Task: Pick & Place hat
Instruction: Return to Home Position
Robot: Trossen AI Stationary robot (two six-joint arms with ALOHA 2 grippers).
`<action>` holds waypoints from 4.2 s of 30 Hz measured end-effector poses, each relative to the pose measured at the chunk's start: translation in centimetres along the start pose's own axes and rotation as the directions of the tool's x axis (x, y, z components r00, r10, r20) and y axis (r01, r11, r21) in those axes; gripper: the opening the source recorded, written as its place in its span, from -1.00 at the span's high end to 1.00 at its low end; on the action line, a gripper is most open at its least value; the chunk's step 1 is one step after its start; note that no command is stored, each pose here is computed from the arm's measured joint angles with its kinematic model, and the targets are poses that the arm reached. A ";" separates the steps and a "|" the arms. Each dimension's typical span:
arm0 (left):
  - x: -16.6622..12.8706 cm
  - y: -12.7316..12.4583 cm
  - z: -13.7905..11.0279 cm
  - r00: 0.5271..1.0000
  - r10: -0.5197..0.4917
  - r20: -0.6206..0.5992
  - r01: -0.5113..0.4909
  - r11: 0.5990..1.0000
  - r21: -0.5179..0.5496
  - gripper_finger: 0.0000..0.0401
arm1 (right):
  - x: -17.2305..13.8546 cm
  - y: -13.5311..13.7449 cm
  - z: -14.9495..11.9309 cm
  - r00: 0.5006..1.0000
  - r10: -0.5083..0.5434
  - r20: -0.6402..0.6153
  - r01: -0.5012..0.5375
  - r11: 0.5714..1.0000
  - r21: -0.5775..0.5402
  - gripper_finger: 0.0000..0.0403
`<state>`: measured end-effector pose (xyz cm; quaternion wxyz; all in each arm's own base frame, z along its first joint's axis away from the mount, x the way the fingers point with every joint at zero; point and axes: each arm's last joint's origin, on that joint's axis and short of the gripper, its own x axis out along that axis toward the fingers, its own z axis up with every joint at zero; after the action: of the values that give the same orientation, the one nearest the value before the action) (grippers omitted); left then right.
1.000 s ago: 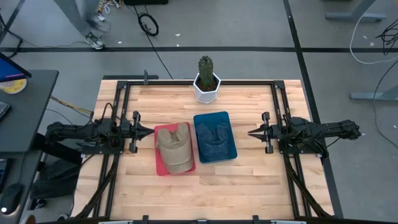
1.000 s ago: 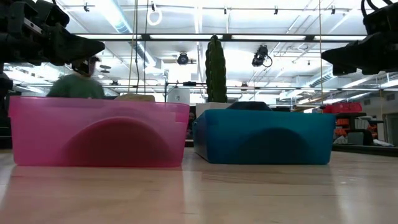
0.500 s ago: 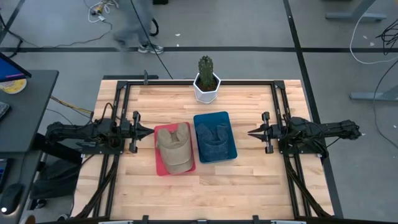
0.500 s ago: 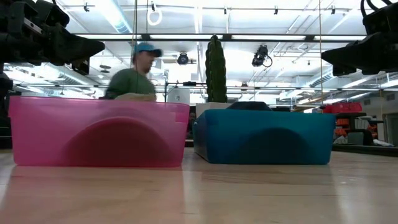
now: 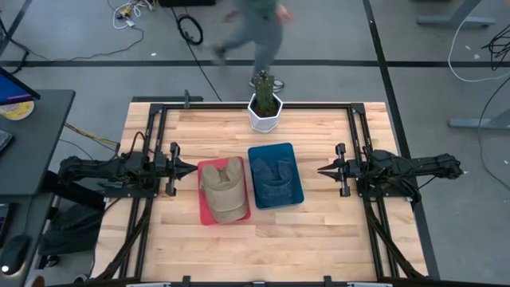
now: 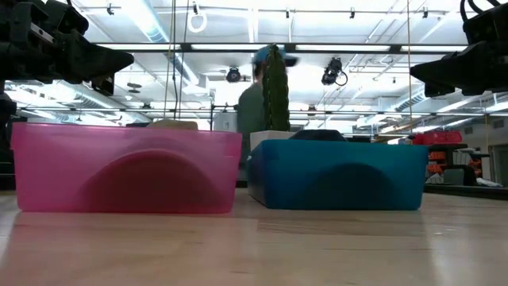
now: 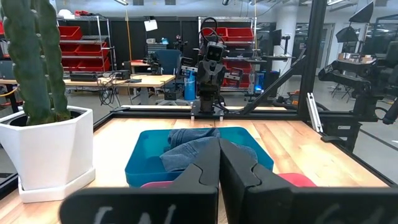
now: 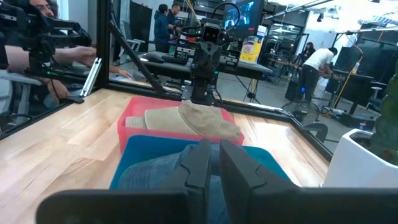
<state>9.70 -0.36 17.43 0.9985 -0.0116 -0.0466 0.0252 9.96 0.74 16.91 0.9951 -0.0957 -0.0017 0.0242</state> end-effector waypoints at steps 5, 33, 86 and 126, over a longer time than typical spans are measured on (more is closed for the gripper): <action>0.0 0.0 0.0 1.000 0.000 0.000 0.000 1.000 0.000 0.99 | 0.0 0.0 0.0 1.000 0.000 0.000 0.000 1.000 0.000 0.82; 0.0 0.0 0.0 1.000 -0.004 0.000 0.004 1.000 0.000 0.99 | 0.0 0.0 0.0 1.000 0.000 -0.001 0.000 1.000 0.000 0.82; 0.0 -0.1 0.0 1.000 -0.009 0.000 0.009 1.000 -0.001 0.99 | 0.0 0.0 0.0 1.000 0.000 -0.001 0.000 1.000 0.000 0.82; 0.0 -0.1 0.0 1.000 -0.009 0.000 0.009 1.000 -0.001 0.99 | 0.0 0.0 0.0 1.000 0.000 -0.001 0.000 1.000 0.000 0.82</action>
<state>9.70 -0.45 17.43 0.9986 -0.0120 -0.0465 0.0208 9.97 0.74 16.89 0.9951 -0.0957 -0.0011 0.0241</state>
